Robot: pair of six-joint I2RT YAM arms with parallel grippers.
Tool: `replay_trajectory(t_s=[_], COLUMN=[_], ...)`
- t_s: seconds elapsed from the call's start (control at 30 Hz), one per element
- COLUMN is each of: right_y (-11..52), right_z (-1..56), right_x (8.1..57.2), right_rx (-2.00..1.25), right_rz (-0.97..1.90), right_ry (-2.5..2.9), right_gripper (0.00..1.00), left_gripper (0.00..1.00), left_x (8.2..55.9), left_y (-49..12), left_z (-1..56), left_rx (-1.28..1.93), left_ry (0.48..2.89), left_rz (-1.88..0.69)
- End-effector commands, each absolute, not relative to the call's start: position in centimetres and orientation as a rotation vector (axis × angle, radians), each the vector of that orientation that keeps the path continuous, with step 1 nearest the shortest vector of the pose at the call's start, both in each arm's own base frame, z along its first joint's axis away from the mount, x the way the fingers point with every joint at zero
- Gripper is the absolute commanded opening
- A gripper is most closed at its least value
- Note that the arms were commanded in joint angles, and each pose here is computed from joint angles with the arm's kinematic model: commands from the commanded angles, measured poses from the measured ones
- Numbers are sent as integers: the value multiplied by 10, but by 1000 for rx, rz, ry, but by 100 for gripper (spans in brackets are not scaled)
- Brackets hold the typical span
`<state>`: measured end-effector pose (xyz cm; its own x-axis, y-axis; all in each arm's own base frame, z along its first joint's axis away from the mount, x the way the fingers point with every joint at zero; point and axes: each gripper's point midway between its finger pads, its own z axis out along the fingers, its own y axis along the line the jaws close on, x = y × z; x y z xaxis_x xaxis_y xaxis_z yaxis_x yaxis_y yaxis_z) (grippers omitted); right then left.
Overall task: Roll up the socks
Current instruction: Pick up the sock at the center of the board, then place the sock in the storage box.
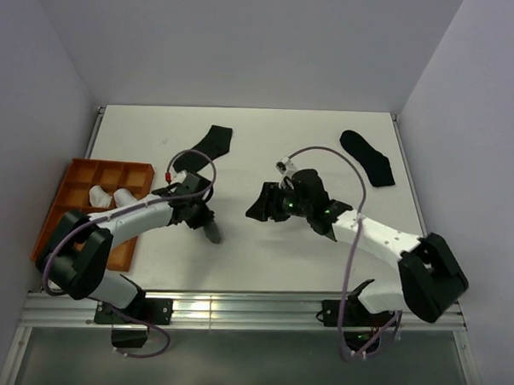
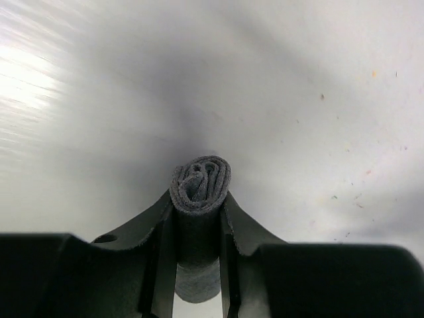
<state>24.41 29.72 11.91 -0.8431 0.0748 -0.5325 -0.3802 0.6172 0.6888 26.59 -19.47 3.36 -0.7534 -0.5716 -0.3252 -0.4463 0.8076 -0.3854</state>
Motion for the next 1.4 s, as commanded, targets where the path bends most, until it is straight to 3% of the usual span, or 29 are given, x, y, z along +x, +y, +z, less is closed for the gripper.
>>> replay_trajectory(t_s=[0.0, 0.27, 0.37, 0.77, 0.93, 1.37], right_y=[267, 245, 242, 245, 246, 240], right_z=[135, 169, 169, 147, 142, 134], right_x=[244, 228, 226, 223, 223, 230], right_rx=[-279, -298, -306, -378, -379, -349], right_rz=[963, 974, 976, 983, 985, 929], right_ry=[2244, 2012, 1957, 1936, 1933, 1923], right_gripper=[65, 74, 89, 89, 89, 88], left_gripper=[4, 3, 3, 0, 0, 0], left_x=[288, 335, 348, 355, 363, 438], left_y=[-146, -37, 1, 156, 176, 154], left_z=[76, 146, 164, 173, 165, 148], left_rx=[-747, -916, -987, -1248, -1228, -1251], left_ry=[2467, 2246, 2174, 1948, 1960, 1923], left_rz=[-234, -81, -58, 176, 244, -57])
